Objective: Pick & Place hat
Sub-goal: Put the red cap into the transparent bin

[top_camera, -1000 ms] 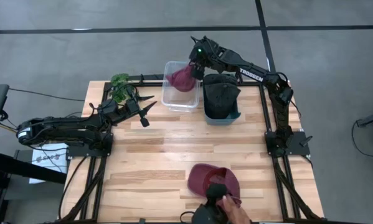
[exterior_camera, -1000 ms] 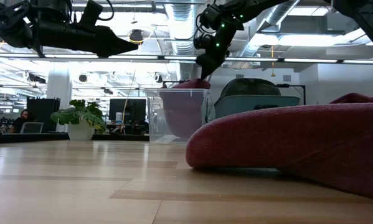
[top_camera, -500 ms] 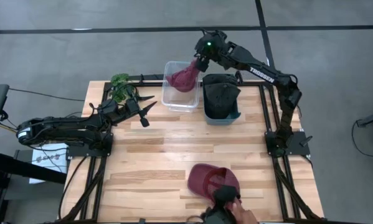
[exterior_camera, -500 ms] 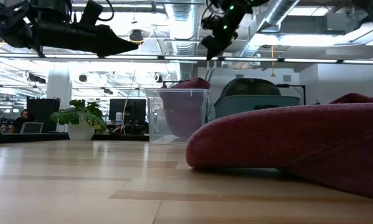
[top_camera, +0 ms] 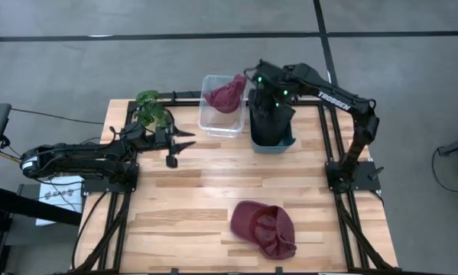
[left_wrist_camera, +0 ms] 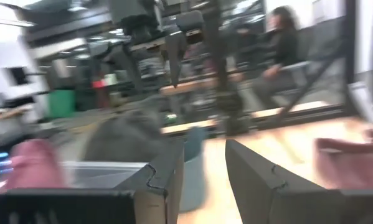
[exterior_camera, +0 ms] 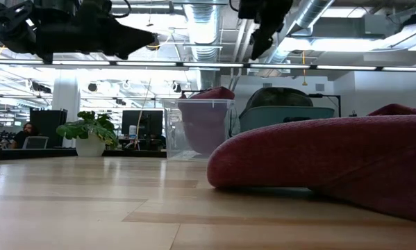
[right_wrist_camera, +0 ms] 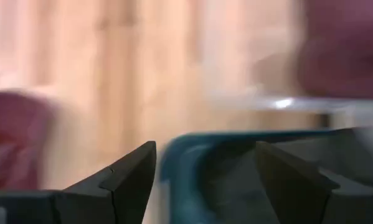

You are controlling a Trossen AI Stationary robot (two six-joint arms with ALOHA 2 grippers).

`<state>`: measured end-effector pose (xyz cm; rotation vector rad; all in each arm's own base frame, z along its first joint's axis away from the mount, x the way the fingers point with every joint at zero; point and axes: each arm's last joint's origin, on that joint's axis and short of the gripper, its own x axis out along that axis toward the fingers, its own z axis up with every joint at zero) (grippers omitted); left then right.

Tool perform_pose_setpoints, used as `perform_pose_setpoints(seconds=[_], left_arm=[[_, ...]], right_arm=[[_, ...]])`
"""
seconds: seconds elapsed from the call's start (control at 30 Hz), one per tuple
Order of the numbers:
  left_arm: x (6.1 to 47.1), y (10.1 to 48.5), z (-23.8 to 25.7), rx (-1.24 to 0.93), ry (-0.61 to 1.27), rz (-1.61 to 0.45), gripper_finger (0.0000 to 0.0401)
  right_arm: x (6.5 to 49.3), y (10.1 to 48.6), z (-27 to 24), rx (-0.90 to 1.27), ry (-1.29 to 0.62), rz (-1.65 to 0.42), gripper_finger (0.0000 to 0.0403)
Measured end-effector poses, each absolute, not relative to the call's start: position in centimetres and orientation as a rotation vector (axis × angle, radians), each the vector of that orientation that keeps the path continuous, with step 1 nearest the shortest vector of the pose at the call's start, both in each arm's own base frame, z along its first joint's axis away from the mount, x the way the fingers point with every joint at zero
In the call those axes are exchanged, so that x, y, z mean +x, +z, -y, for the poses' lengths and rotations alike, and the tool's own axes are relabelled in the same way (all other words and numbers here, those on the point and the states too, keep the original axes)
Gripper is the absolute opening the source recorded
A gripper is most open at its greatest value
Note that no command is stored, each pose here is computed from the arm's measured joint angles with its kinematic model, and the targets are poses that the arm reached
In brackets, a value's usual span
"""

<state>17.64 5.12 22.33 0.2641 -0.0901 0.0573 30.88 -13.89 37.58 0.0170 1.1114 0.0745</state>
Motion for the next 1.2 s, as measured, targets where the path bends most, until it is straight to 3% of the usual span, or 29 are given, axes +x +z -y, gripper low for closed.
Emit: perform_pose_setpoints(seconds=[0.37, 0.57, 0.8, 0.97, 1.2], left_arm=[[18.3, 21.7, -2.9, 0.065, -0.302, 0.061, 0.0117], [19.4, 20.7, 0.1, 0.046, -0.395, 0.021, 0.0117], [20.2, 20.0, 3.4, 0.018, -0.343, 0.015, 0.0117], [21.3, 19.2, 5.1, -0.062, -0.163, -0.032, 0.0117], [24.2, 18.1, 8.2, -0.105, -0.226, -0.129, 0.0117]], right_arm=[[31.5, 30.5, 4.2, 0.164, 0.317, -1.420, 0.0265], [30.0, 26.7, -1.3, 0.184, 0.321, -1.400, 0.0265], [26.9, 23.8, -7.4, 0.206, 0.114, -1.252, 0.0265], [23.3, 21.8, -11.3, 0.195, -0.142, -1.155, 0.0265], [18.8, 19.3, -16.2, 0.324, -0.402, -0.900, 0.0265]])
